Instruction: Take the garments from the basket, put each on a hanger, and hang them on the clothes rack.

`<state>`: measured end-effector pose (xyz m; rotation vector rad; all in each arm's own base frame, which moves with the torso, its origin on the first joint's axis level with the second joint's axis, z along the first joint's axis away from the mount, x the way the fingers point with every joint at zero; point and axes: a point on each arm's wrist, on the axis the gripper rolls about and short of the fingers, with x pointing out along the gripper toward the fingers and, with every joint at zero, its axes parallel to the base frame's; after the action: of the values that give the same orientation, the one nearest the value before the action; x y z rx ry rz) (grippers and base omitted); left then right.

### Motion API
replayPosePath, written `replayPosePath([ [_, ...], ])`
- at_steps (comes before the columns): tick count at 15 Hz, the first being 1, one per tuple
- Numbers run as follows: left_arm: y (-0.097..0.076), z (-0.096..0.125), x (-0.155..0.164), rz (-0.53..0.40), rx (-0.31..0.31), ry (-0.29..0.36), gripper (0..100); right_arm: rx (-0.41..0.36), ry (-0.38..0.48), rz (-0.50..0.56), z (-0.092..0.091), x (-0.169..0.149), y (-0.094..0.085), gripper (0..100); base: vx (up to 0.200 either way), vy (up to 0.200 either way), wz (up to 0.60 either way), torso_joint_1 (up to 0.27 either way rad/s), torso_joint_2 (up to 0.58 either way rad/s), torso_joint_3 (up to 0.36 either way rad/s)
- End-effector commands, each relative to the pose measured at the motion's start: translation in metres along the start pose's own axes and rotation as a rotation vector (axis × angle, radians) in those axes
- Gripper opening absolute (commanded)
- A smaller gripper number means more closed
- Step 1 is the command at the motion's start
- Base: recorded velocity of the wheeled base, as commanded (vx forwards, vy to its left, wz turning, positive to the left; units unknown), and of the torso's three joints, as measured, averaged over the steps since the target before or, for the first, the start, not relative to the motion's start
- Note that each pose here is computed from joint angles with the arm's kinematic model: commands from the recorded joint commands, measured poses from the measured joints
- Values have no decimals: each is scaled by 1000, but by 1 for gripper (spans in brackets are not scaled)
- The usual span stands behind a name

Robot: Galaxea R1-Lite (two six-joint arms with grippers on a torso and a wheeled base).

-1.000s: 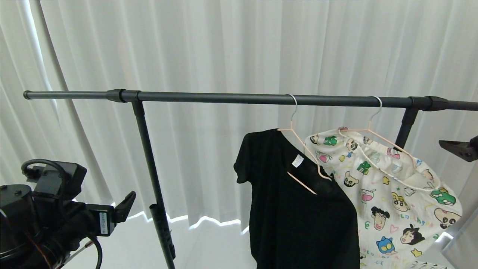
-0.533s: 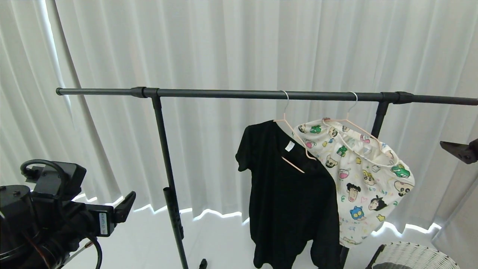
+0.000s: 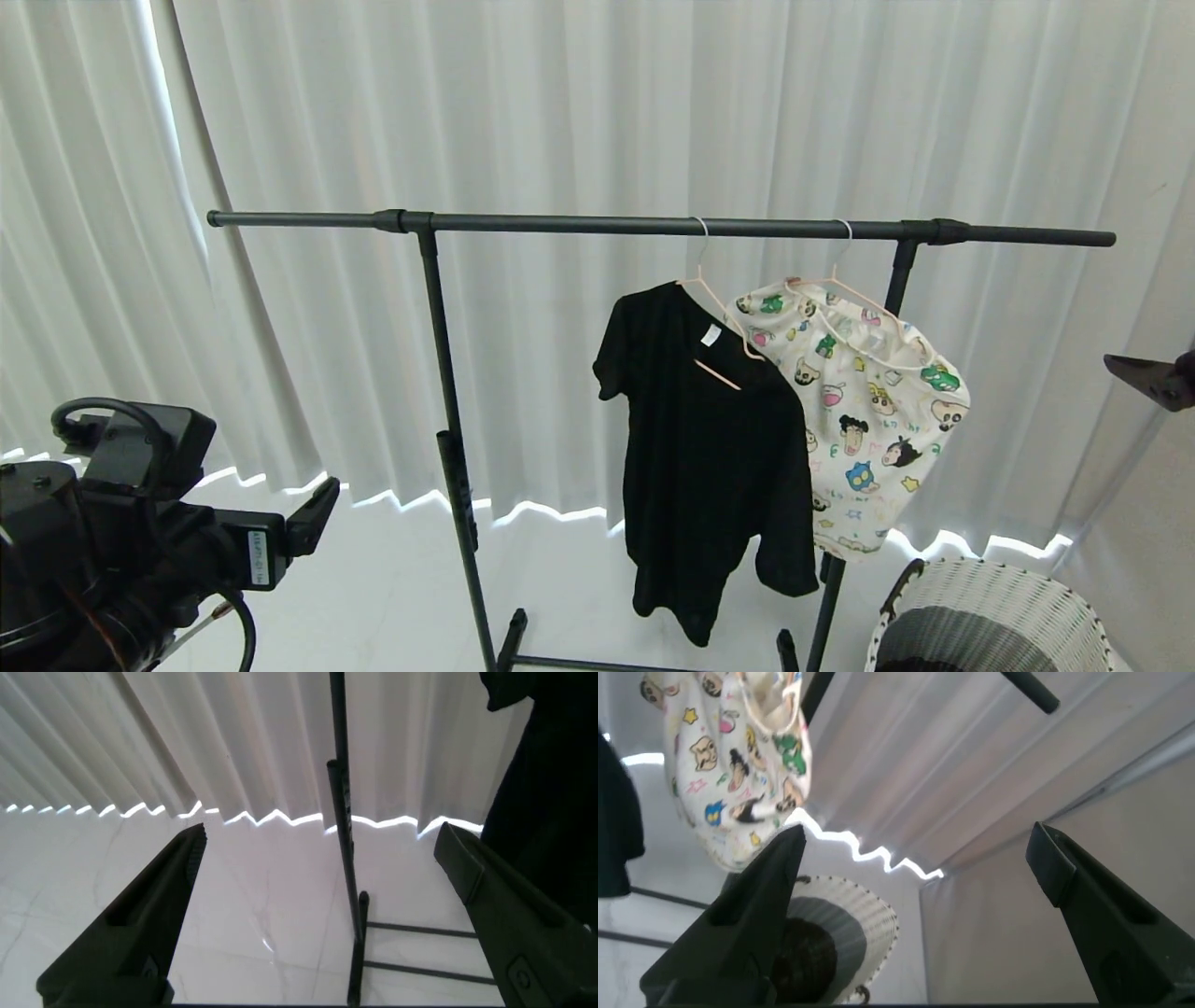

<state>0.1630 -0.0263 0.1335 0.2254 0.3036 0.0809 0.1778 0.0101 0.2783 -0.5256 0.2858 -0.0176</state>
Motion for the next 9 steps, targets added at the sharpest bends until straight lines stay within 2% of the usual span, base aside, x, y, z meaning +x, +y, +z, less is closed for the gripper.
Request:
replayPosePath([
  [1,0,0,0,0,0,0,100,-2,2,0,0,1,0,100,0,0,0,0,0,0],
  [9,1,1,-1,4,-2,-6,100,-6,21,-29,-3,-1,0,100,0,0,0,0,0,0],
])
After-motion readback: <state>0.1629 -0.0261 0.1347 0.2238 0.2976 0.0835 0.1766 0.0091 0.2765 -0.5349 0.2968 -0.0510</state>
